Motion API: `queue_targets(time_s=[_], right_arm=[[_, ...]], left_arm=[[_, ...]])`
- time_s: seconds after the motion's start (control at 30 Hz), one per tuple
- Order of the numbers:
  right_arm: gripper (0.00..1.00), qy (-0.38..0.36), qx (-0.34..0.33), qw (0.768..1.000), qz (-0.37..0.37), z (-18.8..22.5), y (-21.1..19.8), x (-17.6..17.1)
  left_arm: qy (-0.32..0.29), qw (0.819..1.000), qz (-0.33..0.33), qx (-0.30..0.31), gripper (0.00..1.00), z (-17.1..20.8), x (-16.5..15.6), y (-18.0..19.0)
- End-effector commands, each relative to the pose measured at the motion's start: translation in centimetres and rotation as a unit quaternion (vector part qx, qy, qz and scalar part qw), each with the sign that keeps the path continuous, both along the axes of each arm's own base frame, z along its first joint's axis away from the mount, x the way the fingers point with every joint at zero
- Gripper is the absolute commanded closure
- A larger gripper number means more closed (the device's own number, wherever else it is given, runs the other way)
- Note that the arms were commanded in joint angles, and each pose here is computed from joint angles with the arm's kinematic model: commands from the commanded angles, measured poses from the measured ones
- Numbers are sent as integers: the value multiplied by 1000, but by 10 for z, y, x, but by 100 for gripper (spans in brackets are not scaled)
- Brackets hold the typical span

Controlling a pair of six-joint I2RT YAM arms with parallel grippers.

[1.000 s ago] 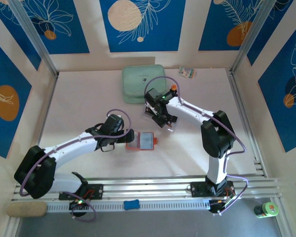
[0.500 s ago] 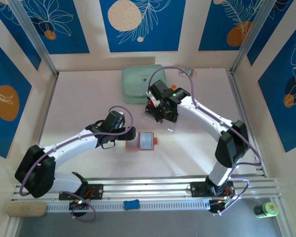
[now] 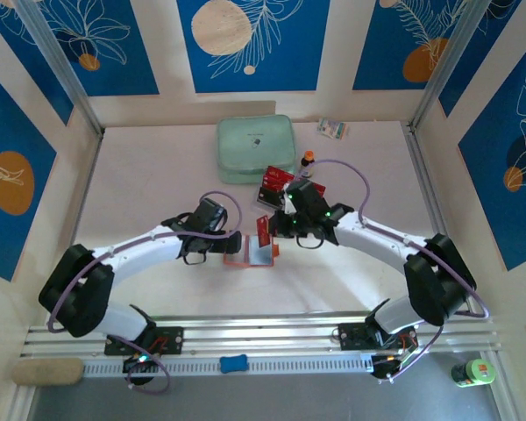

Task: Put the credit cards into the card holder

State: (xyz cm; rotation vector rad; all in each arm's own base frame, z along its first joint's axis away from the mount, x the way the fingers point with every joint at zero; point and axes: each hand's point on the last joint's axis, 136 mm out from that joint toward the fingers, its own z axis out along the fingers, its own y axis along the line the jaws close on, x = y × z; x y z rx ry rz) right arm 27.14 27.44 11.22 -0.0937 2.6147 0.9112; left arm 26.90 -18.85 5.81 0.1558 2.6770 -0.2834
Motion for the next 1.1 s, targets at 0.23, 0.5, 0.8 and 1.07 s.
queue_targets(time_s=[0.23,0.5,0.8,1.07], right_arm=[[100,6,122,990,-74,-8,16,6],[100,11,122,989,-79,-26,23,3],[100,13,114,991,-75,-39,31,1],[100,12,104,991,-81,-49,28,1]], left_arm=[[26,999,3,43,0,-28,-14,21],[32,998,15,61,0,-35,-21,32],[36,997,19,67,0,-40,-25,37],[37,997,19,67,0,-42,-26,37]])
